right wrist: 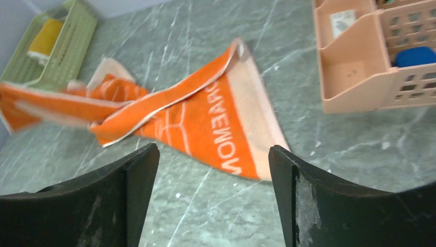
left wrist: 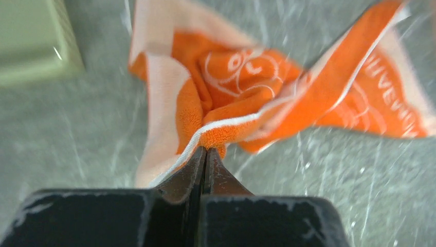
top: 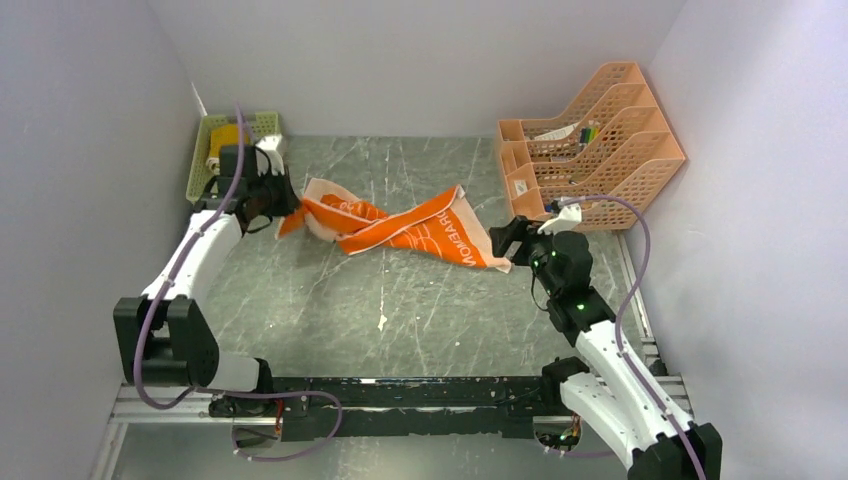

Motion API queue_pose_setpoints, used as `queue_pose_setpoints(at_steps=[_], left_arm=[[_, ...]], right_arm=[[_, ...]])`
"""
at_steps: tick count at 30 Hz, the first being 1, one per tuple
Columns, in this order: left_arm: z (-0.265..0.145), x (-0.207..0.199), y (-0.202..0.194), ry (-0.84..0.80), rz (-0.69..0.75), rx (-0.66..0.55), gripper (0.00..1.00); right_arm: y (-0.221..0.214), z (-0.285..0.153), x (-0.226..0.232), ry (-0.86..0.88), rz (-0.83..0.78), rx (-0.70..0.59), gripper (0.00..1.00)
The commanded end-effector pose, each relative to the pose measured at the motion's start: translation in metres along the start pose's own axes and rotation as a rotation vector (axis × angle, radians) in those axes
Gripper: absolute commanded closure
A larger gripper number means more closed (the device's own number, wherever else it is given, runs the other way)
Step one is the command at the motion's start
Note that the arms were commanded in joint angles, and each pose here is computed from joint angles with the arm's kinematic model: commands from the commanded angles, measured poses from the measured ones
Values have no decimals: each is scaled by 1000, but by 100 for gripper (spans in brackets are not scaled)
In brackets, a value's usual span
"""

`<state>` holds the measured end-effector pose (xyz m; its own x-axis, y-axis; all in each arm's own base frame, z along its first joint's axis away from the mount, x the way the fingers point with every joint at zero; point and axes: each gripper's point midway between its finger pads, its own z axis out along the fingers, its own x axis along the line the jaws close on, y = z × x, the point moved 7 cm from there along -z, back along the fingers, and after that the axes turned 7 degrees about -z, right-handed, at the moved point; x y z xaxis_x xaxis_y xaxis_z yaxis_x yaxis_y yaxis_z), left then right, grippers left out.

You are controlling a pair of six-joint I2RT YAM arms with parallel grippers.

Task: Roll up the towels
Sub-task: Flatten out the towel at the center of the board.

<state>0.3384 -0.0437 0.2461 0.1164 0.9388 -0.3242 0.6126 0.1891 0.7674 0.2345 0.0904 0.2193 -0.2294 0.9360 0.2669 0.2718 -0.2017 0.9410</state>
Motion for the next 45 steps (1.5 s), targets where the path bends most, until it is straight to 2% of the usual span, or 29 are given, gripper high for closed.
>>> queue_pose_setpoints(at_steps=[1,3,5,11,14,21,32,34,35,37,38,41,45], left_arm=[[6,2,-23,-24,-6,51,93],[8,2,-21,-24,9,69,93],[11,3,-18,-22,24,91,93],[14,7,-25,-16,38,109,93],[17,9,-31,-14,40,132,93],[23,12,-39,-25,47,180,93],[30,17,-46,-19,62,218,93],[32,18,-47,-17,61,222,93],[33,18,-46,-15,61,223,93],[35,21,-43,-3,61,218,93],[36,22,-38,6,65,211,93],[35,31,-16,48,58,170,93],[30,46,47,56,-11,5,93]], right_arm=[[40,-5,-8,-109,-15,-193,20],[52,8,-2,-75,-62,-207,19],[62,30,7,-18,-114,-159,19],[31,129,21,129,-151,241,22],[9,174,21,167,-127,381,24],[-27,239,13,138,-84,498,24],[-68,286,1,93,-48,589,28],[-74,292,-1,93,-50,599,37],[-76,294,-2,94,-51,599,50],[-74,299,0,104,-52,589,89],[-68,302,2,119,-53,578,100],[-18,307,22,211,-77,493,100],[82,300,51,273,-110,254,100]])
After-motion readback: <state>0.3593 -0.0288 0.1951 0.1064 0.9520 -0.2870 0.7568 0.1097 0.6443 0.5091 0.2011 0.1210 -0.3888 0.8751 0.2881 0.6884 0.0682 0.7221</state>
